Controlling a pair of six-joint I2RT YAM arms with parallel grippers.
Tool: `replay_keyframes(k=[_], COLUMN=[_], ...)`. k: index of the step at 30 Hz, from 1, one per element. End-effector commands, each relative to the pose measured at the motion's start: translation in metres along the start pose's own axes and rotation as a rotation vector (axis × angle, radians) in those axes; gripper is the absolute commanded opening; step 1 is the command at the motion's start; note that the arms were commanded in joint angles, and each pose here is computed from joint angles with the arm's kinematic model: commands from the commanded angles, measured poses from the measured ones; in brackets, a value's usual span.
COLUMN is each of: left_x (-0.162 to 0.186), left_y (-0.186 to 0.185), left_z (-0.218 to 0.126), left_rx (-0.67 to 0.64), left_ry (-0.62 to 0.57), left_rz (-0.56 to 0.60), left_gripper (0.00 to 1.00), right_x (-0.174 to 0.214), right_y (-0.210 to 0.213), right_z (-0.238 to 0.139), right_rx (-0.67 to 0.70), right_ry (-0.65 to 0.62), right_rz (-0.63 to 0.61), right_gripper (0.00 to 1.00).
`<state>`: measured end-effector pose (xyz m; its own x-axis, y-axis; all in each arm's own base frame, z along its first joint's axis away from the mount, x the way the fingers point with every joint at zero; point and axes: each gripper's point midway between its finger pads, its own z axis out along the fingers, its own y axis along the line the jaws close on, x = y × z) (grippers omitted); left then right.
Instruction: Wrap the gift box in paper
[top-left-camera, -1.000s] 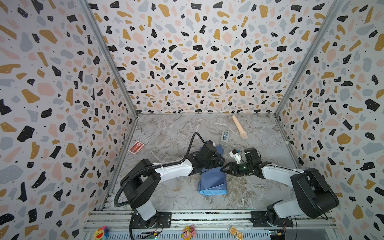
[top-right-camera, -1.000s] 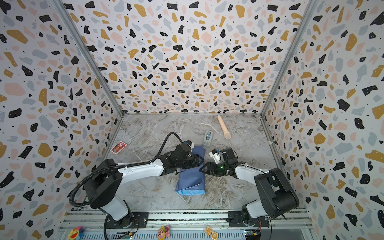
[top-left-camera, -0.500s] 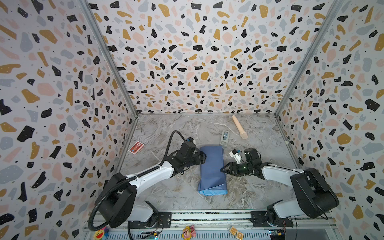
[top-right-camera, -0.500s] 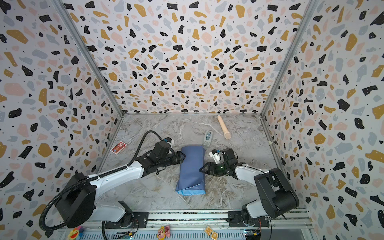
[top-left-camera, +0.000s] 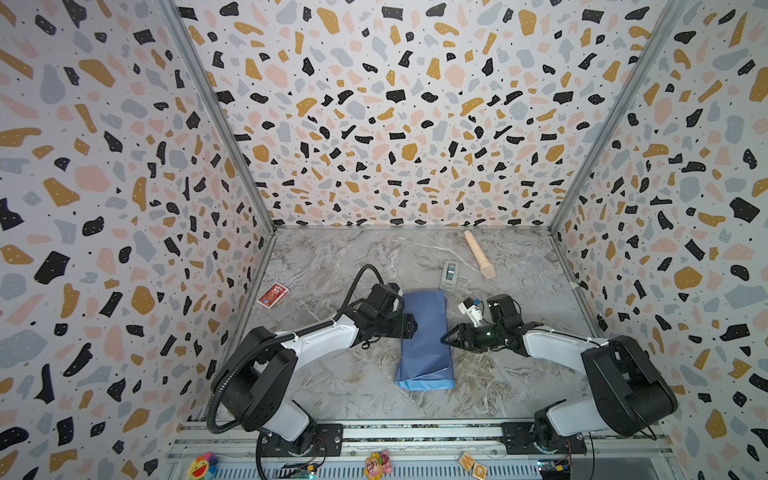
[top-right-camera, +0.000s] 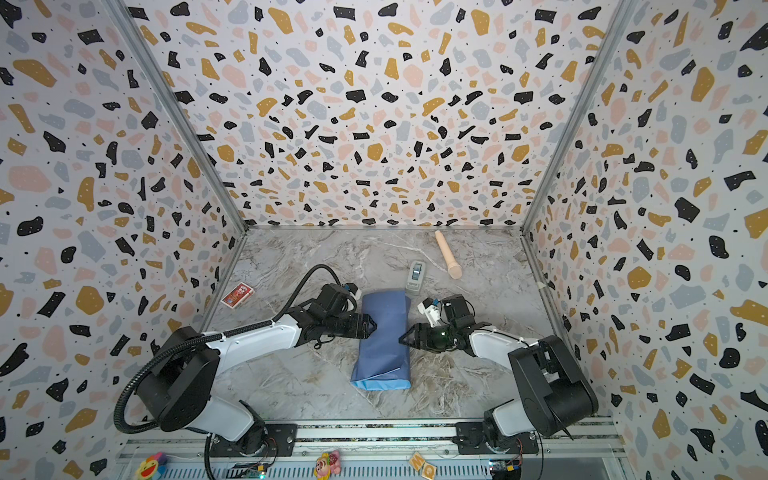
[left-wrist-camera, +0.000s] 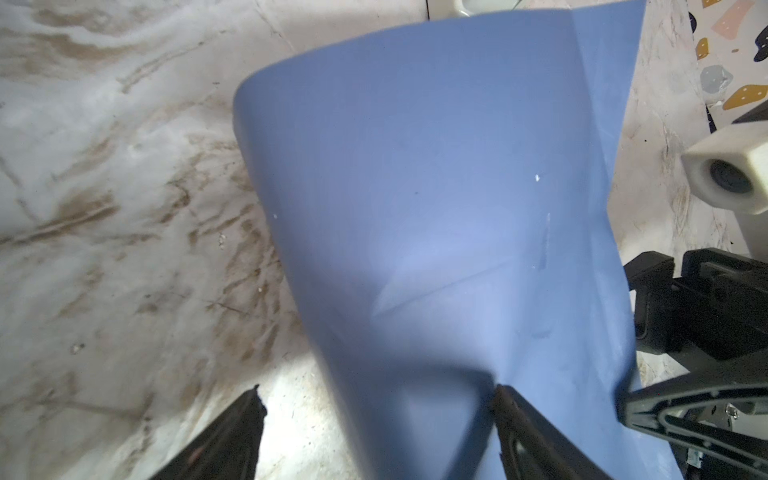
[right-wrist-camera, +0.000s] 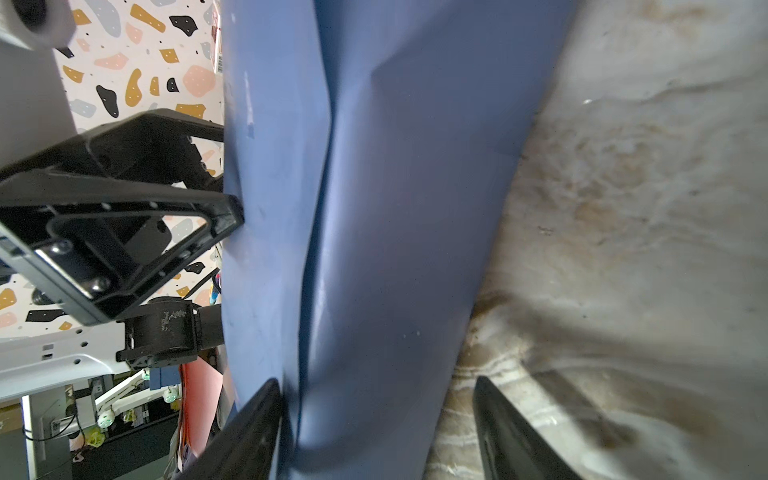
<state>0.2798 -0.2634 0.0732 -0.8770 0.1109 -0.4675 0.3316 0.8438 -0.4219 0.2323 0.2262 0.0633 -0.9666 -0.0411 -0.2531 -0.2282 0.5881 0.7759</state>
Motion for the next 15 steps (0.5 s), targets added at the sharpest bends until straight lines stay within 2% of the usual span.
replay_keyframes(k=[1, 8, 15], left_x=[0.03, 0.03, 0.042], left_y=[0.019, 0.019, 0.028], left_z=[0.009, 0.008, 0.011], left_rx=[-0.068, -0.072, -0.097], left_ry=[0.115, 0.125, 0.162], left_rz=[0.023, 0.021, 0.025], left_gripper=[0.87, 0.88, 0.87], right_x=[0.009, 0.001, -0.041], right_y=[-0.027, -0.02, 0.023], right_z=[-0.002, -0.004, -0.014], right_rx=[0.137, 0.123, -0.022], right_ry=[0.029, 0.027, -0.052], right_rz=[0.054, 0.045, 0.017], right_gripper=[0.72, 0.73, 0.82])
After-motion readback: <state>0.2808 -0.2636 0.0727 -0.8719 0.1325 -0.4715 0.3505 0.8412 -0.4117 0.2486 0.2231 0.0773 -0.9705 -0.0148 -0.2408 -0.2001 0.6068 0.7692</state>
